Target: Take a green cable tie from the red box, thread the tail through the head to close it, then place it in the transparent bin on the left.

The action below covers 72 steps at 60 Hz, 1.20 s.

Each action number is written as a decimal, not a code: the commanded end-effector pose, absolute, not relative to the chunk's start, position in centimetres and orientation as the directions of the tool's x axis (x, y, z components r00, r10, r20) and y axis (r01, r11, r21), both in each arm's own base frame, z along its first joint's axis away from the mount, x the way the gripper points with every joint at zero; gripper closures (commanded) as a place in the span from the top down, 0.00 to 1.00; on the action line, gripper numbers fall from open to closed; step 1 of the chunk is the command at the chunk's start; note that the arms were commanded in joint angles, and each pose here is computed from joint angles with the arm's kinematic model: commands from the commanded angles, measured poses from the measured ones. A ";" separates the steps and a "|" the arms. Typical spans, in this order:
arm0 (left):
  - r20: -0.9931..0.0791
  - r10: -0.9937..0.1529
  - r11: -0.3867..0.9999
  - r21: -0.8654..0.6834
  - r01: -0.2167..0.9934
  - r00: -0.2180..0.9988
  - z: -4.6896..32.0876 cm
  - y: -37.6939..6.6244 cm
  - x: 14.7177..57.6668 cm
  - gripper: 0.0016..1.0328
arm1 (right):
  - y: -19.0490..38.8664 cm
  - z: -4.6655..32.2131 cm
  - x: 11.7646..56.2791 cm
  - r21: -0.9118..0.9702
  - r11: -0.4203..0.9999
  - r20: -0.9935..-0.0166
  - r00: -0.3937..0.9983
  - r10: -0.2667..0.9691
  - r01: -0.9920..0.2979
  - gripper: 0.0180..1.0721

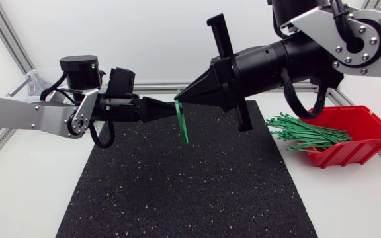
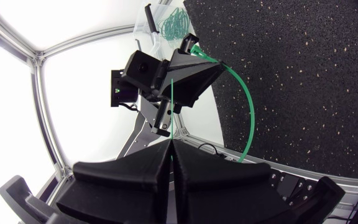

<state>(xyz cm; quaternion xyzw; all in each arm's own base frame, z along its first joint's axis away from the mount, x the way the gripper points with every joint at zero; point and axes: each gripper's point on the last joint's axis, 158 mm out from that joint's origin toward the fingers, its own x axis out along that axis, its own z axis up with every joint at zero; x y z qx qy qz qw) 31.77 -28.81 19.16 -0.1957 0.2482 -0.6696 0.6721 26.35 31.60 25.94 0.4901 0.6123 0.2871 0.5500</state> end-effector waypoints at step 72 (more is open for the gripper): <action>-0.010 -1.000 0.013 -0.597 0.802 0.009 22.2 -28.9 32.2 0.03 | 31.3 23.9 28.7 0.872 0.310 -0.372 0.100 0.923 0.378 0.05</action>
